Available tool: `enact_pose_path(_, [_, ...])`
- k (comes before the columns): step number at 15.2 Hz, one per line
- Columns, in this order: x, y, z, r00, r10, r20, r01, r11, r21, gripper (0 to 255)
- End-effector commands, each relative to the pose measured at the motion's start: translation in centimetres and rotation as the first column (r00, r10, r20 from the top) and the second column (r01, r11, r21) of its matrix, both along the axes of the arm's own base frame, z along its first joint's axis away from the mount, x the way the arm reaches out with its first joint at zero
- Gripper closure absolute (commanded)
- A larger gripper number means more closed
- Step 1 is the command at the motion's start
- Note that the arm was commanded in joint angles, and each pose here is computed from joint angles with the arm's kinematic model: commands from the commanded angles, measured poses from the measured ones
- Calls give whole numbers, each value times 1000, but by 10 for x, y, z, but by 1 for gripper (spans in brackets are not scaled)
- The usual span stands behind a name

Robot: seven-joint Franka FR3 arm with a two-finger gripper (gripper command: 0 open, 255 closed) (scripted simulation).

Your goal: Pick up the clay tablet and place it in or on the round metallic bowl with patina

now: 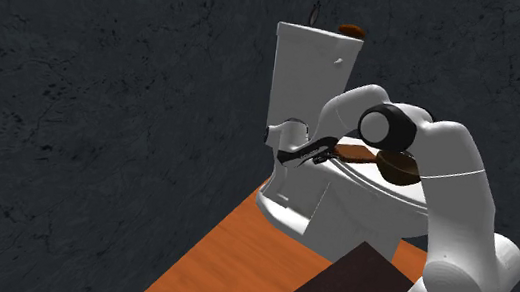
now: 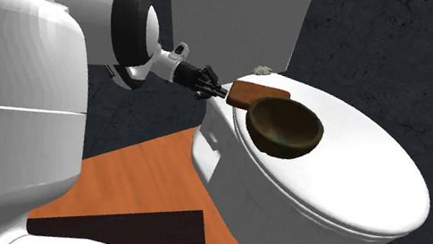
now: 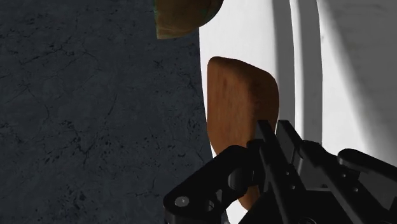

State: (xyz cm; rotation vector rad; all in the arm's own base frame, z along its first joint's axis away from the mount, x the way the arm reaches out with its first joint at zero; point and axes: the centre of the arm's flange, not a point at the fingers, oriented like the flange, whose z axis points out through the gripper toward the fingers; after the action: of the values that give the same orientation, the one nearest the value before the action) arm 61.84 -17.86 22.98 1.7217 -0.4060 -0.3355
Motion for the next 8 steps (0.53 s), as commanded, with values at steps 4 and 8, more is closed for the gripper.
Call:
enact_pose_path(4, [-8,-21,5,999,-47,-11,46,999,-17,255])
enact_pose_path(8, [-19,13,0,998,57,-26,-57,998,-11,0])
